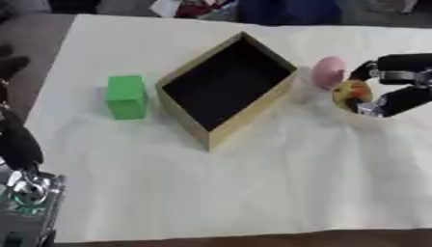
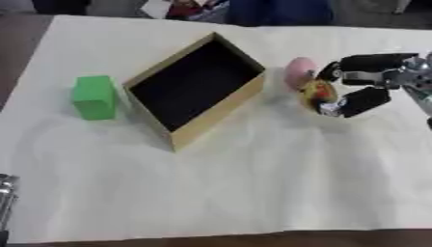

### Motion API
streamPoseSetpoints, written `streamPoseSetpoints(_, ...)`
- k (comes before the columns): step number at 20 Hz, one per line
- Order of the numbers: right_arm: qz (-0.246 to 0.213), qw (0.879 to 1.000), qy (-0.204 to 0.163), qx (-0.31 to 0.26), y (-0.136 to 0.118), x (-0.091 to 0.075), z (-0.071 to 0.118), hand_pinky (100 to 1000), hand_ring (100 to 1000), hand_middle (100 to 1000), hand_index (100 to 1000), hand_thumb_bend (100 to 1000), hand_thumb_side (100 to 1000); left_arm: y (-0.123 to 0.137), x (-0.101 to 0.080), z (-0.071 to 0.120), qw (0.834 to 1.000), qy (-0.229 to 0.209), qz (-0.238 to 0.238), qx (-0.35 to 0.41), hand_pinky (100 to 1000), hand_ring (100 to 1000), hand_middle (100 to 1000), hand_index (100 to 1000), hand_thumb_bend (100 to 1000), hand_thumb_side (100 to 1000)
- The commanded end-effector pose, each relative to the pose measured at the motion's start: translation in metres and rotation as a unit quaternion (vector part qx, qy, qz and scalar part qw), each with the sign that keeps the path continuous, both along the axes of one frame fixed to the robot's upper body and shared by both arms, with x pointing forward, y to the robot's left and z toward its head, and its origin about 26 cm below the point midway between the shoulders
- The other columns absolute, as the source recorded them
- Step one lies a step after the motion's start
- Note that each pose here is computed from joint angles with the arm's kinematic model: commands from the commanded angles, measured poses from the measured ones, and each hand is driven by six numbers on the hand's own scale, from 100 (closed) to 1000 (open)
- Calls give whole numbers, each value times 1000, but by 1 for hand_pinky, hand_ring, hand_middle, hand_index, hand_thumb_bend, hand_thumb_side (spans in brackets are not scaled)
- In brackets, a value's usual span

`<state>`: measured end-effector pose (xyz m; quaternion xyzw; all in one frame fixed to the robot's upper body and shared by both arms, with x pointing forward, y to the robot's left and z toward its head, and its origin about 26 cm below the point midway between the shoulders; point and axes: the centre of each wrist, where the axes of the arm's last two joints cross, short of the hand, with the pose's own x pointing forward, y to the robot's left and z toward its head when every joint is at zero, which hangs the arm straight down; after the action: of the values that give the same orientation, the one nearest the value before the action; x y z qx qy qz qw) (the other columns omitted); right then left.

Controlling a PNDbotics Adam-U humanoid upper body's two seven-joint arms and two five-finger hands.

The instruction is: Pick up objects on the table and place them in the box.

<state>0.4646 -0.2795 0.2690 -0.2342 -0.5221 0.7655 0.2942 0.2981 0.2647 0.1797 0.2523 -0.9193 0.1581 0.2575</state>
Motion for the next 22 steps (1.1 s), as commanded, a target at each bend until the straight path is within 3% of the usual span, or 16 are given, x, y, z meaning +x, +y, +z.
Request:
streamPoseSetpoints(1,-3,1000,-17,-6,-10,-3,20,849,826,667,799,100,758,-1,-2,6,1000,-10,-2,6,752,617,622,820,239,1000)
streamPoseSetpoints(4,-5,1000,-18,-4,-11,-3,20,848,824,661,794,100,724,-1,-2,6,1000,-10,-3,7,752,617,622,820,239,1000)
streamPoseSetpoints(6,-5,1000,-22,2,-11,-3,21,842,810,620,769,100,639,-1,-2,6,1000,-10,-3,7,752,616,621,820,238,1000)
streamPoseSetpoints(9,1,999,-38,27,-9,-6,28,835,791,579,742,100,481,-1,-2,6,1000,-10,-3,7,752,616,621,820,238,1000)
streamPoseSetpoints(12,25,995,-70,60,1,-12,47,831,781,563,734,100,269,-1,-2,6,1000,-10,-3,7,752,617,622,820,238,1000)
streamPoseSetpoints(17,76,984,-121,109,23,-29,82,829,775,556,730,100,231,-1,-2,5,1000,-9,-3,8,751,618,622,820,239,1000)
streamPoseSetpoints(22,129,971,-143,143,59,-40,110,829,774,556,730,100,208,-2,-2,5,1000,-9,-5,7,751,618,622,820,241,1000)
